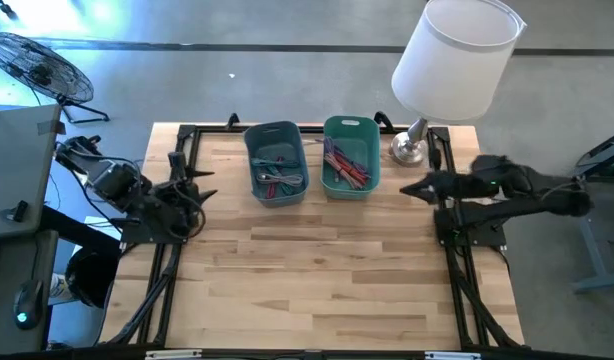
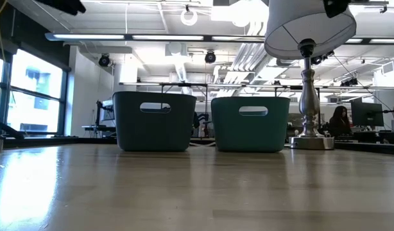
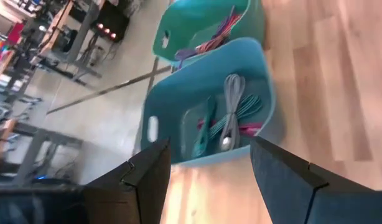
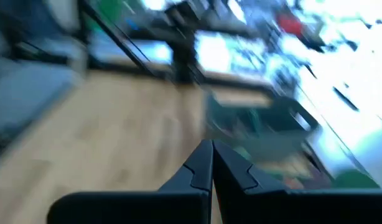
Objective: Pick & Place USB Port
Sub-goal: Return To Home Position
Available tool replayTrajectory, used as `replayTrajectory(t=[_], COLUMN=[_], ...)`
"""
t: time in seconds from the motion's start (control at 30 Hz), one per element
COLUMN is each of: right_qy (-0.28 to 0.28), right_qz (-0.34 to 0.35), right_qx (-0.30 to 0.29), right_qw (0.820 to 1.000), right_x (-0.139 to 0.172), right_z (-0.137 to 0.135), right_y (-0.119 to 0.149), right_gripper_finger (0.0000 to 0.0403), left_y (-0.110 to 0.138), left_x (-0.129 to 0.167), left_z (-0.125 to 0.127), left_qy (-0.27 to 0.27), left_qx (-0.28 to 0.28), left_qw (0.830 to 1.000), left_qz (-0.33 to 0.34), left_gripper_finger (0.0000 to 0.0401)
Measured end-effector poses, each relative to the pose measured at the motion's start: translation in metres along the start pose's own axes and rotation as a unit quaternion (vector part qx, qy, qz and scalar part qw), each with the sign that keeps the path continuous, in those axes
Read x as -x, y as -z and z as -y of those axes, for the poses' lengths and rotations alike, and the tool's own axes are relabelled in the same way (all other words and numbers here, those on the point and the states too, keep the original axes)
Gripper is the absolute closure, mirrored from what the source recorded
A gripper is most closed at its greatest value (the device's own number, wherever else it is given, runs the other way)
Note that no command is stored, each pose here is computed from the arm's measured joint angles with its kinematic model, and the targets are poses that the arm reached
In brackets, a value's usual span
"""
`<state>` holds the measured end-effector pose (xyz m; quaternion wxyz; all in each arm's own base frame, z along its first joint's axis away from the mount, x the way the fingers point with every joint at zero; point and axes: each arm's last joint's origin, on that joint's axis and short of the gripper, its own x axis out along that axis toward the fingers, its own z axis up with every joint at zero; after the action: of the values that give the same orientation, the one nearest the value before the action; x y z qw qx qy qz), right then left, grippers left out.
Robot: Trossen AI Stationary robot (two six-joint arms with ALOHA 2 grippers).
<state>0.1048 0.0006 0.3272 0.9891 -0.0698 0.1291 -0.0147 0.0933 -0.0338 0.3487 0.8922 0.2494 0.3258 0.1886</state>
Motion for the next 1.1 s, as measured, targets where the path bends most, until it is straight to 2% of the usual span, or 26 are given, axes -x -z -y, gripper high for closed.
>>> replayTrajectory(t=[0.03,0.1,0.2,0.4,0.63,1.1], right_qy=[-0.017,-0.018,-0.022,-0.058,-0.078,-0.099], right_qz=[0.022,0.063,0.084,0.138,0.156,0.162], right_qx=[-0.001,-0.016,-0.028,-0.033,-0.037,-0.021], right_qw=[1.0,0.998,0.996,0.988,0.984,0.982], right_x=[0.003,0.007,0.002,-0.016,-0.032,-0.045], right_z=[-0.001,-0.001,-0.004,-0.011,-0.017,-0.024], right_y=[0.004,0.014,0.039,0.078,0.111,0.145], right_gripper_finger=[0.0403,0.0403,0.0403,0.0403,0.0403,0.0403], left_y=[0.004,0.012,0.018,0.01,-0.005,-0.004], left_x=[-0.003,-0.008,-0.014,-0.019,-0.017,-0.017], left_z=[0.004,0.011,0.021,0.029,0.032,0.035], left_qy=[0.003,0.01,0.027,0.042,0.061,0.111], left_qx=[0.005,0.01,0.013,0.018,-0.014,-0.005], left_qw=[1.0,1.0,0.999,0.998,0.993,0.99], left_qz=[0.006,0.013,0.015,0.042,0.097,0.093], left_gripper_finger=[0.0191,0.0191,0.0191,0.0191,0.0191,0.019])
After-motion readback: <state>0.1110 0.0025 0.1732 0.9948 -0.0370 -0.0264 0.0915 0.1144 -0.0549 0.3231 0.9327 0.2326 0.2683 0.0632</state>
